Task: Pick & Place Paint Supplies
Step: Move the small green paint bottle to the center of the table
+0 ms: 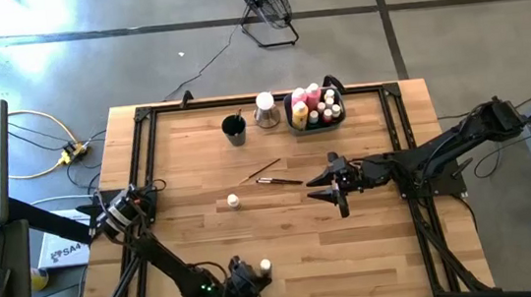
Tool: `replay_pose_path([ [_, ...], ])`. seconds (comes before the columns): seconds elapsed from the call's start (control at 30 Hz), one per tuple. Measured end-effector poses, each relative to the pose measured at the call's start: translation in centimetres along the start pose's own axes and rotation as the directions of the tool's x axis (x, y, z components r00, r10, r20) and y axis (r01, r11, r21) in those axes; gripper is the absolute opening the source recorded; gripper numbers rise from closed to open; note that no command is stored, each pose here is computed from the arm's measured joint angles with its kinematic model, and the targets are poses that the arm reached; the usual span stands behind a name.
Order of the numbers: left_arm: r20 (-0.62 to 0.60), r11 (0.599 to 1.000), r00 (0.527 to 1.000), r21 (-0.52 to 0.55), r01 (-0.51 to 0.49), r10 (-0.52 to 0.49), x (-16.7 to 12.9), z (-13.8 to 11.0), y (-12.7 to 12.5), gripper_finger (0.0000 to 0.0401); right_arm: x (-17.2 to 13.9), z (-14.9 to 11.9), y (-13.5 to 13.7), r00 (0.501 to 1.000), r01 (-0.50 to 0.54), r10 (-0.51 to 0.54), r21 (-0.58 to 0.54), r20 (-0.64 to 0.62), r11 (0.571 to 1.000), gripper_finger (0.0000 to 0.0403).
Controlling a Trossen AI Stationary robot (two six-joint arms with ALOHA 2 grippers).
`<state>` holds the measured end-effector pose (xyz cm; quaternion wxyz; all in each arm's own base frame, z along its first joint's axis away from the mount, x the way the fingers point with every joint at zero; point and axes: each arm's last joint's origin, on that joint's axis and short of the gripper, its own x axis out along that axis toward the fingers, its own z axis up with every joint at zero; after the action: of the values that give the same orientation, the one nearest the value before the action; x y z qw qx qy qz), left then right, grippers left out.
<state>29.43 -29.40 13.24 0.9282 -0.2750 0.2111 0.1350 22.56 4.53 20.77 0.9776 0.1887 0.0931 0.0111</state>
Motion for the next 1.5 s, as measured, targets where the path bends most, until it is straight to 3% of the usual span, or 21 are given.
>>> replay_pose_path([
  [0.43,-0.05,1.0,0.999,0.011,-0.017,0.017,0.7,0.4,0.5,0.0,0.0,0.0,0.0,1.0,0.001,-0.001,-0.001,-0.002,1.0,0.0149],
  [0.77,-0.015,1.0,1.0,0.012,-0.025,0.025,0.6,0.7,0.5,0.0,0.0,-0.1,0.1,0.999,-0.031,0.032,0.026,-0.02,0.999,0.0149],
  [0.87,-0.008,0.996,0.998,0.051,-0.069,0.069,0.4,1.2,0.0,0.0,0.0,-0.2,0.4,0.999,-0.04,0.041,0.023,-0.024,0.999,0.0149],
  [1.0,-0.061,0.97,0.976,0.14,-0.199,0.209,-0.7,3.3,-1.8,0.0,-0.1,-0.4,0.8,0.998,-0.057,0.058,0.019,-0.034,0.998,0.0149],
  [1.2,-0.129,0.886,0.883,0.185,-0.426,0.452,-3.2,9.0,-3.0,0.0,-0.2,-0.8,1.2,0.997,-0.063,0.062,-0.003,-0.051,0.998,0.0149],
  [1.37,-0.258,0.85,0.811,0.182,-0.494,0.526,-2.6,13.0,-2.6,0.0,-0.4,-1.2,1.6,0.997,-0.039,0.038,-0.025,-0.068,0.999,0.0149],
  [1.5,-0.391,0.855,0.762,0.191,-0.482,0.516,-0.1,15.9,-1.2,0.0,-0.5,-1.8,1.8,0.993,-0.04,0.035,-0.036,-0.116,0.999,0.0149],
])
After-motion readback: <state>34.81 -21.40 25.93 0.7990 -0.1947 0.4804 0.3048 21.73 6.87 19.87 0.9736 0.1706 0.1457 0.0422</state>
